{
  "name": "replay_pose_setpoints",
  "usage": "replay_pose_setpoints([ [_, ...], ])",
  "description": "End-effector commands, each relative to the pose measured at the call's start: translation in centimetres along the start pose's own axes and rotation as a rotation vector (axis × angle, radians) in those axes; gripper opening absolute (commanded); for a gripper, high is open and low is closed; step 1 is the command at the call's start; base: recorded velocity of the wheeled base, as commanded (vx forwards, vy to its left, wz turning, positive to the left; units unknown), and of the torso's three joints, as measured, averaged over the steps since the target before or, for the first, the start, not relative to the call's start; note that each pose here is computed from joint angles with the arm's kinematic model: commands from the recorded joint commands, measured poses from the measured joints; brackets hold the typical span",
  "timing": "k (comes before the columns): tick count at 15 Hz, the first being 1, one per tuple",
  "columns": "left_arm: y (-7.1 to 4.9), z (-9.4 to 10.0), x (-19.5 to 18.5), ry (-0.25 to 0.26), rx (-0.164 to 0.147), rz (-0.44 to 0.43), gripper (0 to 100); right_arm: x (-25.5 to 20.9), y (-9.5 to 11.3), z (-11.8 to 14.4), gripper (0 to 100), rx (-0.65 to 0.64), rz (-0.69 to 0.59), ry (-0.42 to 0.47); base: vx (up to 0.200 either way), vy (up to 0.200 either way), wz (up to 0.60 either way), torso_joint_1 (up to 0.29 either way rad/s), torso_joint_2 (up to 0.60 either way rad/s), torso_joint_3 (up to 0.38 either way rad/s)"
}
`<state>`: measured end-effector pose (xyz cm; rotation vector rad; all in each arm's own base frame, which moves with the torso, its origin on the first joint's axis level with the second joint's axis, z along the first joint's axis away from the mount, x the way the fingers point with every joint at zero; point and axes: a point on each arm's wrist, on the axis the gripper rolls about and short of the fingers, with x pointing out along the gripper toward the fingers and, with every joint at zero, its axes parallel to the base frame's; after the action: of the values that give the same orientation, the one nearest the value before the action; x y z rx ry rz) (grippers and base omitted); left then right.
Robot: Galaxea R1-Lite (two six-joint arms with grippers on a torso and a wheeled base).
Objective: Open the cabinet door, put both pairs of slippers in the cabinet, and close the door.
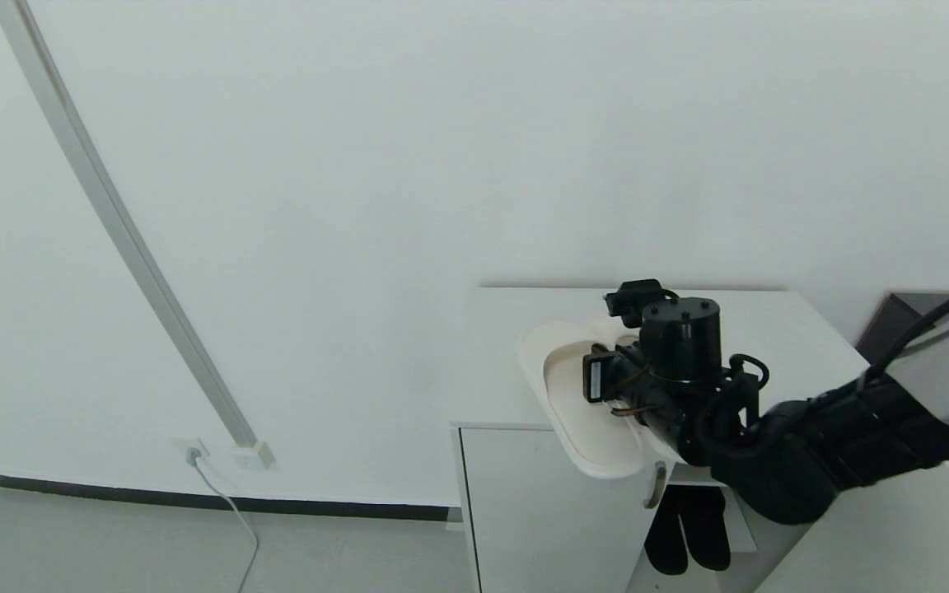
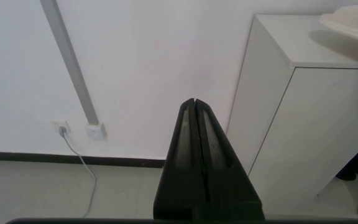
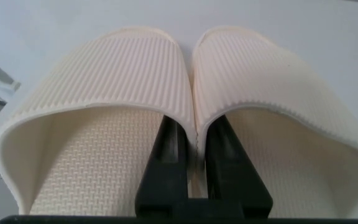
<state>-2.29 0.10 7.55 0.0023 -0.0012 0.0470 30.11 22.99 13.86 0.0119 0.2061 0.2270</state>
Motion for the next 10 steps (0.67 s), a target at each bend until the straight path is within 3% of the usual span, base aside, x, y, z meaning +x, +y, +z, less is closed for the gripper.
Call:
replay_pose_setpoints([
  [1, 0.0, 0.0, 0.01, 0.001, -0.001, 0.001, 0, -4.48, -0.01, 0.74, 0, 0.006, 0.052, -0.027, 0.0, 0.0, 0.0, 0.0, 0.0, 0.0],
  [9, -0.01, 0.0, 0.01, 0.001, -0.001, -0.001, 0, -5.37, 0.68, 0.34, 0, -0.002, 0.08, -0.017, 0.0, 0.0, 0.0, 0.0, 0.0, 0.0],
  [10, -0.01, 0.0, 0.01, 0.001, -0.001, -0.001, 0, -5.34, 0.69, 0.3, 0, -0.003, 0.08, -0.015, -0.2, 0.0, 0.0, 0.002, 0.0, 0.007],
])
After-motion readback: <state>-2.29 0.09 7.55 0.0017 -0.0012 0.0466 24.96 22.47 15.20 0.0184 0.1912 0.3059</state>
